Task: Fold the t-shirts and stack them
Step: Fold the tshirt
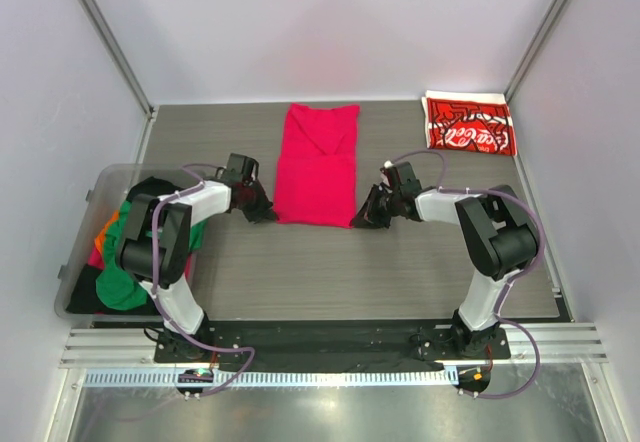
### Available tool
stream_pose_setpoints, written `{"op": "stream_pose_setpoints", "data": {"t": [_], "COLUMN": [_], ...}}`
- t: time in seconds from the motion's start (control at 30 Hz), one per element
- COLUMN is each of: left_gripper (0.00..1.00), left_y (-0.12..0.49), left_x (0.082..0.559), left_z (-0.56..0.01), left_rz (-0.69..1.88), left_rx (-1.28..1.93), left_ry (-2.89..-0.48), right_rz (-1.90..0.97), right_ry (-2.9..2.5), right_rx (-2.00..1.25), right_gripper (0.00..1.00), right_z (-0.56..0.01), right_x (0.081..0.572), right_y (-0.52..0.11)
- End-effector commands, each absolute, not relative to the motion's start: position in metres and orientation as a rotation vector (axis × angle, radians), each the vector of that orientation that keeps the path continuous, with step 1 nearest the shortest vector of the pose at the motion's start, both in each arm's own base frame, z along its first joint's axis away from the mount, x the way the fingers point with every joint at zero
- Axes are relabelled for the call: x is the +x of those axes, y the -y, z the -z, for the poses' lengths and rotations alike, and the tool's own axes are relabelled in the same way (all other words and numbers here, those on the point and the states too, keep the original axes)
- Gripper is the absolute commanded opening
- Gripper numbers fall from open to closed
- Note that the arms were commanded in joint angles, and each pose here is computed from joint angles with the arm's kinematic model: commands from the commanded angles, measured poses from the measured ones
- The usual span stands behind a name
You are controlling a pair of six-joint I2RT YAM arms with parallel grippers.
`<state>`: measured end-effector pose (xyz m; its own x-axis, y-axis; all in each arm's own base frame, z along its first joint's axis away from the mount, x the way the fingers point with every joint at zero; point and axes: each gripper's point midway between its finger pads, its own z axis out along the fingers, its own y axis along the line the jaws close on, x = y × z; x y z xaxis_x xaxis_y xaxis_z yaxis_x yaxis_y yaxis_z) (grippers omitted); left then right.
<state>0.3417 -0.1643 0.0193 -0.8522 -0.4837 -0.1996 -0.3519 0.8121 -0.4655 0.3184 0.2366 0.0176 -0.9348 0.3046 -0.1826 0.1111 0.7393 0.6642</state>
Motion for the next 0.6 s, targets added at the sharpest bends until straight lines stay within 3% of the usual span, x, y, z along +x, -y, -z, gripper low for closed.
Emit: {"op": "stream_pose_setpoints", "data": {"t": [0.0,0.3,0.57], "left_gripper": [0.00,0.00,0.00], "left_y": [0.165,0.183,0.191], "left_x": [0.337,0.285,0.218], "left_z": [-0.018,-0.069,-0.134], "left_rz": [0.571,0.600,0.612], "left_rx": [-0.630,-0.556,-0.467], "left_ry": [-2.686,-2.659,-2.650], "right_rz": [-0.950,-0.935,-0.867], "right_ry": [-2.683,-2.620,-2.643], "right_rx": [0.324,0.259,0.269], "right_gripper": [0.01,0.01,0.01], "right_z": [-0.012,-0.080,-0.130], "right_x": [0.311,0.289,0.230], "right_y": [-0.231,-0.218,-0.190]}}
